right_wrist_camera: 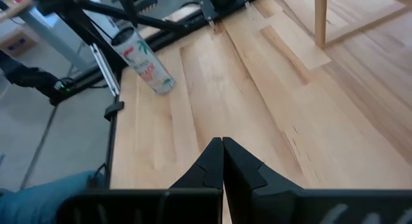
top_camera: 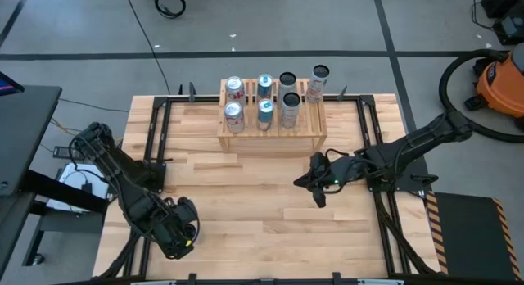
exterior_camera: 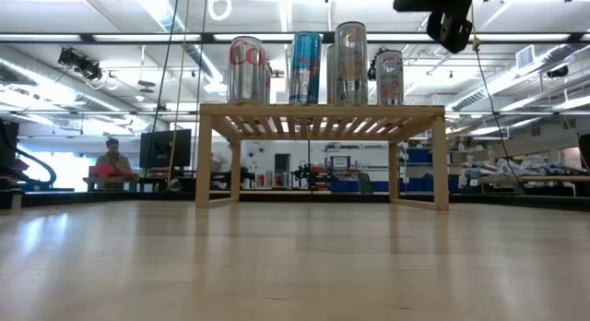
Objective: Place canned beverage on shelf
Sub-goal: Put the white-pink soda can aligned with the other white-pink soda can on the shelf
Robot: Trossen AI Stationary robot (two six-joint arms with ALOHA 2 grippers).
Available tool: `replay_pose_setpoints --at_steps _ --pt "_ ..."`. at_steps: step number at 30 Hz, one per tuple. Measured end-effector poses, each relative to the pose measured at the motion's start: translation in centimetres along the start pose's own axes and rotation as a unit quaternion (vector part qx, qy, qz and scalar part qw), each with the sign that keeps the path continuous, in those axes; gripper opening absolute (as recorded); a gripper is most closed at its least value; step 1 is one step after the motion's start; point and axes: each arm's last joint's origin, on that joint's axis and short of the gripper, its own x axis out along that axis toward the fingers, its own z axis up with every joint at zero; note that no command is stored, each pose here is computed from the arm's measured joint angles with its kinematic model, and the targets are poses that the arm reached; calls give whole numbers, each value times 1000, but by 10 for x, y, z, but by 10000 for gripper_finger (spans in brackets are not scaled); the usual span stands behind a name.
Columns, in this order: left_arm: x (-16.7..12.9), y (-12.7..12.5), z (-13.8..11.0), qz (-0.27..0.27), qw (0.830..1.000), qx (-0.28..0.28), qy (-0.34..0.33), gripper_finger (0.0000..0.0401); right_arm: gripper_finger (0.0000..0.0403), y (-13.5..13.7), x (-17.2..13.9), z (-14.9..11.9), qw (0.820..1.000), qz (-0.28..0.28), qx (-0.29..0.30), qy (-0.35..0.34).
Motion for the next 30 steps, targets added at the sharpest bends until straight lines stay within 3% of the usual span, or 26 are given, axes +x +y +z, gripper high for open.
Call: replay_pose_setpoints --at_steps 12,30 --pt "2 0 4 4 1000 -7 -12 334 8 2 11 -5 1000 9 -1 18" --pt "33 -7 5 67 997 24 0 334 8 2 10 -4 1000 19 -1 20"
